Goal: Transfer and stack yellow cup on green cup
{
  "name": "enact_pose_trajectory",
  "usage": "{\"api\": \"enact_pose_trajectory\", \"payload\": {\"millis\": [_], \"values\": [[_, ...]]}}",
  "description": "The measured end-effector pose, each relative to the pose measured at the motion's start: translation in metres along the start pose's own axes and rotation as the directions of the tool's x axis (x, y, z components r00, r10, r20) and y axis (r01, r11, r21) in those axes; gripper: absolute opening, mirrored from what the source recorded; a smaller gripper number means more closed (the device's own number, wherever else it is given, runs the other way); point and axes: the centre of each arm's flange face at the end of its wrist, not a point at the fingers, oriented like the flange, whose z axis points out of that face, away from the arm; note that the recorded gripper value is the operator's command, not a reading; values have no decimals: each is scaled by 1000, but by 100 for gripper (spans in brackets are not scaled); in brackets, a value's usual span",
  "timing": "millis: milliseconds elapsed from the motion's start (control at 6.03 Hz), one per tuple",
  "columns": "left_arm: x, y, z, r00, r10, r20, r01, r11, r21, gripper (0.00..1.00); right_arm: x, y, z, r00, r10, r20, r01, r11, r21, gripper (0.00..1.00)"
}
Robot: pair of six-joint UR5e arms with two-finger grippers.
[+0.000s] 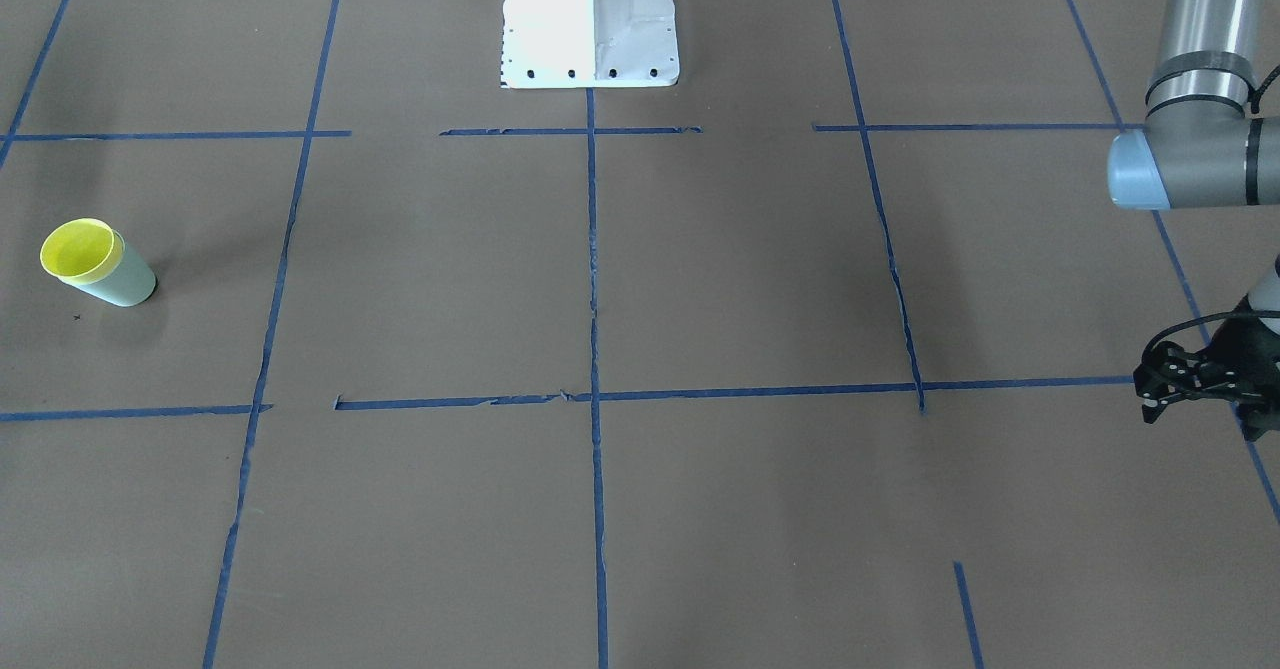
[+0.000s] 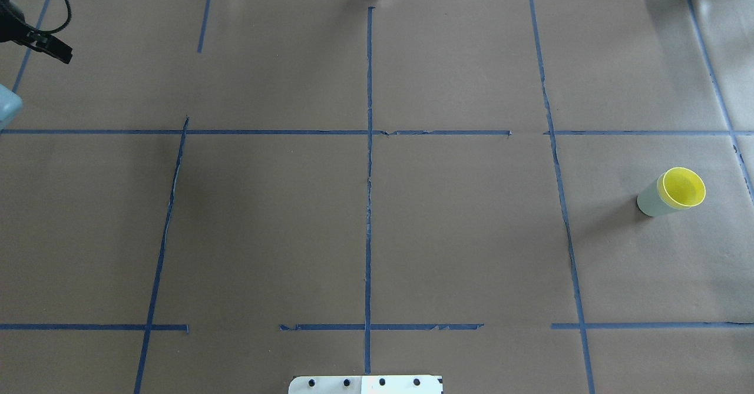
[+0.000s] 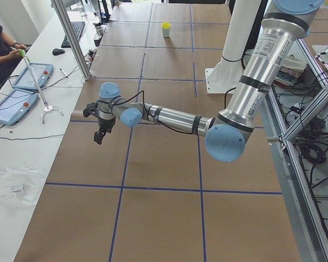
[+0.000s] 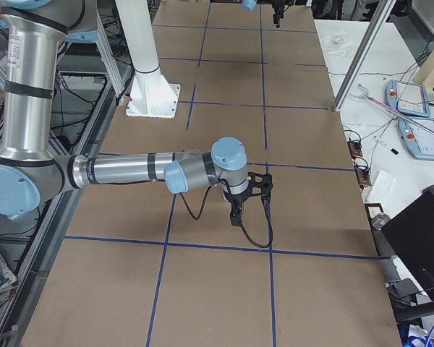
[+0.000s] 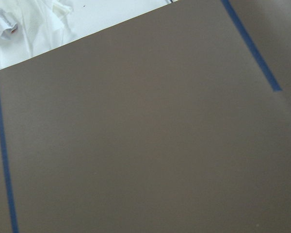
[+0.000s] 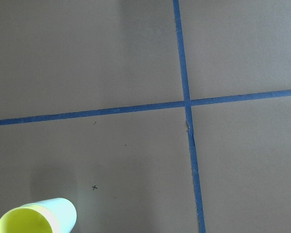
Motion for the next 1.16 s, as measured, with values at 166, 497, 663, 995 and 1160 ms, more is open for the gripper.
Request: {"api": "enact_pose_trajectory", "payload": {"millis": [166,497,663,995,1160], "values": [[-27,8,-17,998,-20,-65,16,998,-54,100,1,0,1,1000,-9,-2,9,1000,-10,100],[-81,59,-49,977,-115,-178,101,991,-88,100,-9,-11,-6,1000,-4,-3,4,1000,-22,100],[-110,92,-61,973,-138,-184,124,989,-82,100,-13,-18,-9,1000,-2,-8,2,1000,-26,100],[-141,145,-68,968,-166,-188,151,984,-92,100,-11,-21,-13,999,-36,-12,36,999,-25,100],[-141,159,-74,967,-174,-188,159,983,-91,100,-10,-18,-17,999,-42,-9,42,999,-20,100]]}}
